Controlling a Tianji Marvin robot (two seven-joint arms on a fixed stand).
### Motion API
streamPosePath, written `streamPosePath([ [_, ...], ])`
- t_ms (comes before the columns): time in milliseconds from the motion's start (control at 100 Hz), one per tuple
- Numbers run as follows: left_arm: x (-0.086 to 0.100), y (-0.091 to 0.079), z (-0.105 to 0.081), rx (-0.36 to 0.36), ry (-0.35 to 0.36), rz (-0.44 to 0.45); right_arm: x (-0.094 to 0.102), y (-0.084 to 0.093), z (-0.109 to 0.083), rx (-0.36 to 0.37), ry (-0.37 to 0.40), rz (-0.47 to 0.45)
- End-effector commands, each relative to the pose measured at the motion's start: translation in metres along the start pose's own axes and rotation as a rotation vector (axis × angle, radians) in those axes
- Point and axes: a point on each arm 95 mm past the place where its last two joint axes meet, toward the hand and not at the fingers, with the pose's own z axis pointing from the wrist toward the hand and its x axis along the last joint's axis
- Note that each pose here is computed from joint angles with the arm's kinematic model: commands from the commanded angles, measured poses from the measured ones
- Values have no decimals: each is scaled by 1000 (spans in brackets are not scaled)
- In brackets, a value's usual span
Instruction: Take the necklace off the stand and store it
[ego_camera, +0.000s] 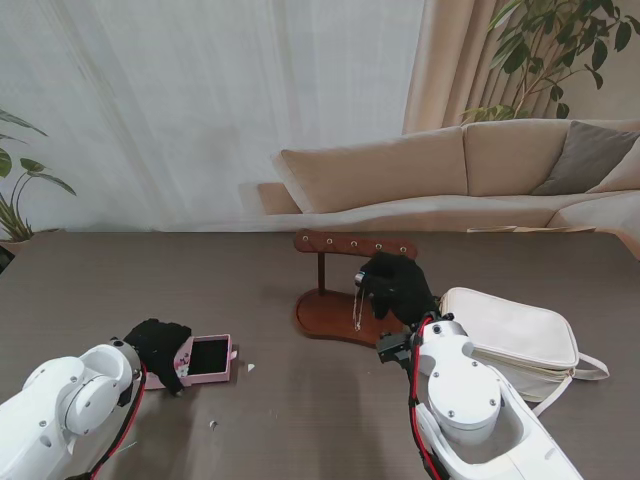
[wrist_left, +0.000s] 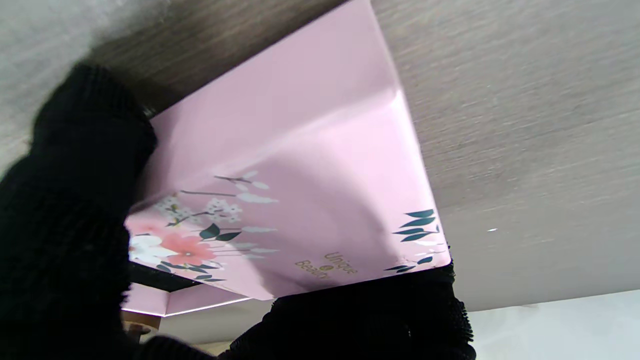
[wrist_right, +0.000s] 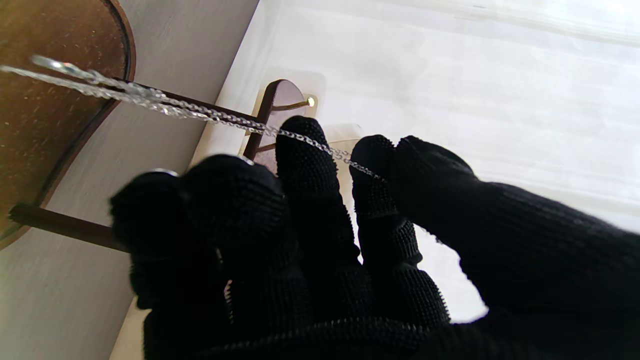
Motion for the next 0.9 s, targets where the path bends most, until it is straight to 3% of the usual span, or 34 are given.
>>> streamPosePath([
  [0,10,55,-1,-129,28,-31,1,-4,-2,15,-1,11],
  [340,11,35,-3,-2,79,-67,2,-6,-2,18,-2,20],
  [640,22,2,-4,103,159,-95,4,-9,-1,26,2,24],
  [890,42,-29,-2,171,245,-84,16,-18,0,54,24,31],
])
